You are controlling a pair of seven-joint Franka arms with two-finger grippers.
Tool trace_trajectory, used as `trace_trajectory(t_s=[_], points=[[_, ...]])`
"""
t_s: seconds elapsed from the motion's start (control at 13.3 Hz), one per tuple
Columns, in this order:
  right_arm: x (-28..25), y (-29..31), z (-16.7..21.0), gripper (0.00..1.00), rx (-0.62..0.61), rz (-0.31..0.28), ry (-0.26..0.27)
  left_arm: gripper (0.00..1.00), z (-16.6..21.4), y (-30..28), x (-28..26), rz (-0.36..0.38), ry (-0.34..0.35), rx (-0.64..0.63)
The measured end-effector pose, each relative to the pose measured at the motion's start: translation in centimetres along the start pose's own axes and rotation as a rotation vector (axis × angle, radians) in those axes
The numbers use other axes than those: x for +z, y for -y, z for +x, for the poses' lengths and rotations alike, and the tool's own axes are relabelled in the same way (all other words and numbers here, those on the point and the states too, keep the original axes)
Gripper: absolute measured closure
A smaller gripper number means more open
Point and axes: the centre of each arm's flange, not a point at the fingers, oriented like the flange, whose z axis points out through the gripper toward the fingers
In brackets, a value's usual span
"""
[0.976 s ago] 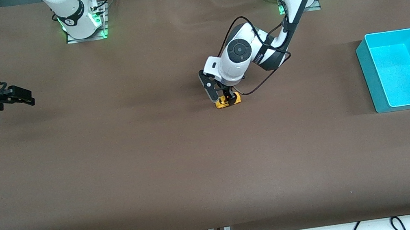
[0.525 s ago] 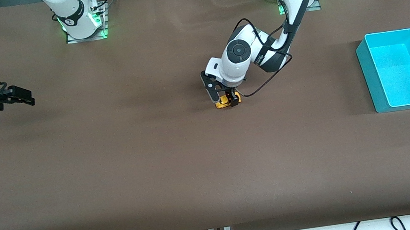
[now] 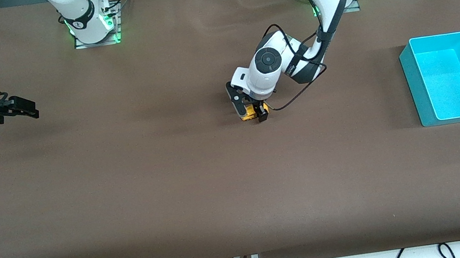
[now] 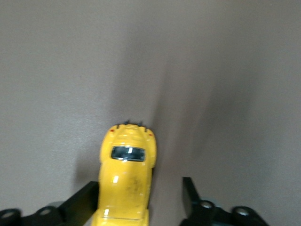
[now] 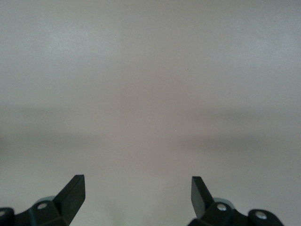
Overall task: Wind and store yellow beetle car
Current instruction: 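Lift the car with the left gripper and carry it to the cyan tray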
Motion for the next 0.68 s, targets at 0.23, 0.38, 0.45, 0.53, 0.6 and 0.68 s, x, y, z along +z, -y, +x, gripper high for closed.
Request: trace_trajectory(t_s=[0.23, 0.38, 0.45, 0.53, 0.6, 0.68], points=[[0.0, 0.0, 0.0, 0.0, 0.0, 0.0, 0.0, 0.55, 0.1, 0.4, -0.4, 0.008, -0.007, -0.025], [0.0, 0.0, 0.0, 0.0, 0.0, 0.0, 0.0, 0.55, 0.0, 1.5, -1.4, 0.016, -0.002, -0.04], [0.0, 0.0, 0.0, 0.0, 0.0, 0.0, 0.0, 0.55, -0.1, 2.2, -2.4, 0.015, 0.008, -0.049], [0.0, 0.0, 0.0, 0.0, 0.0, 0.0, 0.0, 0.55, -0.1, 2.8, -3.7, 0.014, 0.019, -0.057], [0.0, 0.0, 0.0, 0.0, 0.0, 0.0, 0.0, 0.55, -0.3, 3.5, -5.1, 0.016, 0.023, -0.07], [0.0, 0.0, 0.0, 0.0, 0.001, 0.0, 0.0, 0.55, -0.6, 4.0, -6.4, 0.016, 0.027, -0.082]])
